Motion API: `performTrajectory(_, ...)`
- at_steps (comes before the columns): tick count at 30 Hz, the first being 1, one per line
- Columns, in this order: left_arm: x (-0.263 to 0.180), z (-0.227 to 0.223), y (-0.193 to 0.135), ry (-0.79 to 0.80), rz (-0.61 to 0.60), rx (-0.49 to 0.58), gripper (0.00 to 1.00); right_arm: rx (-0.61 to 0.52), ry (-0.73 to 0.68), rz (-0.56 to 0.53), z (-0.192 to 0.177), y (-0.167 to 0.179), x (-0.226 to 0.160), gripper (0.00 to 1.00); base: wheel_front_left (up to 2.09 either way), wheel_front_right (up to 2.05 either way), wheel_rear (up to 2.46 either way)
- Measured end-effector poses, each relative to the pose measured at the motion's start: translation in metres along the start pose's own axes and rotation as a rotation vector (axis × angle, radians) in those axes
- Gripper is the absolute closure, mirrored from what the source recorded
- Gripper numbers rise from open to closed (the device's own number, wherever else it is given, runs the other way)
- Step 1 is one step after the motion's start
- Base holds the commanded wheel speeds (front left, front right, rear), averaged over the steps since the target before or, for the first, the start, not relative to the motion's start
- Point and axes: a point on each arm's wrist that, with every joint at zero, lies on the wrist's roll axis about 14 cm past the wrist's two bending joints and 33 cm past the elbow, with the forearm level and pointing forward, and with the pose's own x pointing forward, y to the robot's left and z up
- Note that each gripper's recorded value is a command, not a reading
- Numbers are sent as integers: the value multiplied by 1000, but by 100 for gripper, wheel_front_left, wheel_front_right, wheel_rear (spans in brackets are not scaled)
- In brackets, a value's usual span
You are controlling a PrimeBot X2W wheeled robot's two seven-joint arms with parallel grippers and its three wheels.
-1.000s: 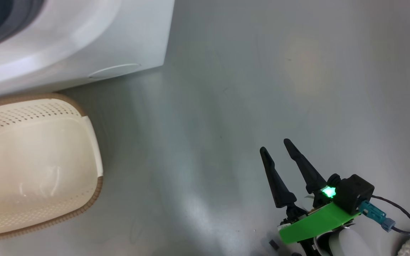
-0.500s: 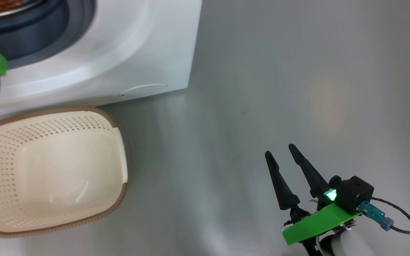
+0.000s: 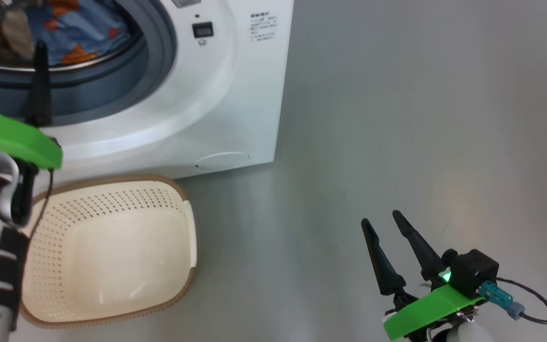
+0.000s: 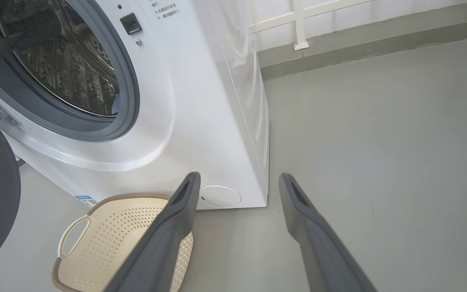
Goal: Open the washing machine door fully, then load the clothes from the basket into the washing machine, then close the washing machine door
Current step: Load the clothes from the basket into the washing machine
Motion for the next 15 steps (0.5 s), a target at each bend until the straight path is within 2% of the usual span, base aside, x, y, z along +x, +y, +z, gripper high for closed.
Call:
performTrajectory(6, -34, 19, 1, -49, 23, 1, 0, -9, -33, 18, 12, 8, -7, 0, 0, 0, 0)
performTrajectory(15, -91, 28, 22, -80, 117, 13, 0, -18, -67, 41, 24, 17, -16, 0, 0, 0, 0)
